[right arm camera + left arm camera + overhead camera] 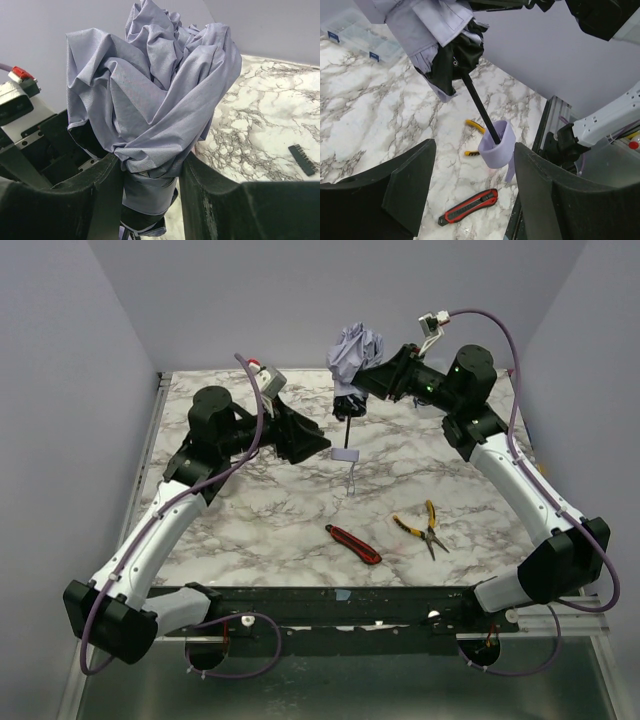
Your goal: Open the umbrella
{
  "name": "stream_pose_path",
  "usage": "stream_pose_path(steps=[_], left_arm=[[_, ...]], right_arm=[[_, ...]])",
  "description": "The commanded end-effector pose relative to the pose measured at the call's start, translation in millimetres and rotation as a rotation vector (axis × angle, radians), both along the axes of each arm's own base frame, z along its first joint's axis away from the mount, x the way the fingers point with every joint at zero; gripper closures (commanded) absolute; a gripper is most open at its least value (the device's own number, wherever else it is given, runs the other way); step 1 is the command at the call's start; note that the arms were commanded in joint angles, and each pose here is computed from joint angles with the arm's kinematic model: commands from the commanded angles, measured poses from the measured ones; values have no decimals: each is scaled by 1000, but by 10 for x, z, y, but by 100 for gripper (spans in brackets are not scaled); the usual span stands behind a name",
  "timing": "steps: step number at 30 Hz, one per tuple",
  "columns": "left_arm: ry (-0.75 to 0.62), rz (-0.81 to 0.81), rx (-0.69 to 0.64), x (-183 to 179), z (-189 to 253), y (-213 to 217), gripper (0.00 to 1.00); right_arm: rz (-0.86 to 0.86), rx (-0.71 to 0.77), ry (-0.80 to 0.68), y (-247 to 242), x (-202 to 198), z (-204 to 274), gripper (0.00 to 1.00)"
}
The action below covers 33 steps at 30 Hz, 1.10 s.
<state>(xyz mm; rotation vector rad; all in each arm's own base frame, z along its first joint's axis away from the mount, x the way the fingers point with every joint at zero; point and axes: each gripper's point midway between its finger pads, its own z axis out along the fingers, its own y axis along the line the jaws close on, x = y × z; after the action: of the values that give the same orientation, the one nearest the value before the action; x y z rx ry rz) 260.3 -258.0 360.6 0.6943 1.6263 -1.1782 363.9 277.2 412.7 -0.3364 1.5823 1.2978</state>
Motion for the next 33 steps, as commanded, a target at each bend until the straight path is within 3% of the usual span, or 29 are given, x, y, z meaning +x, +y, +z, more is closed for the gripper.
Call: stream_pose_path(steps=[1,10,18,25,33], left_arm=[[43,16,-48,105,145,-111,33],[43,98,31,268,68,-350,35],[-51,350,241,546,-169,-237,36],[-105,391,394,667,-320,-296,37],[-37,337,484,631,-653,-374,45]], right_arm=[[43,54,-94,34,-200,346,100],[-8,50,-103,71,-157,385,100],[-297,-108,-55,-64,147,153,100],[-344,-154,-29,-15,180,17,100],[-401,-175,-41,-92,222,10,100]])
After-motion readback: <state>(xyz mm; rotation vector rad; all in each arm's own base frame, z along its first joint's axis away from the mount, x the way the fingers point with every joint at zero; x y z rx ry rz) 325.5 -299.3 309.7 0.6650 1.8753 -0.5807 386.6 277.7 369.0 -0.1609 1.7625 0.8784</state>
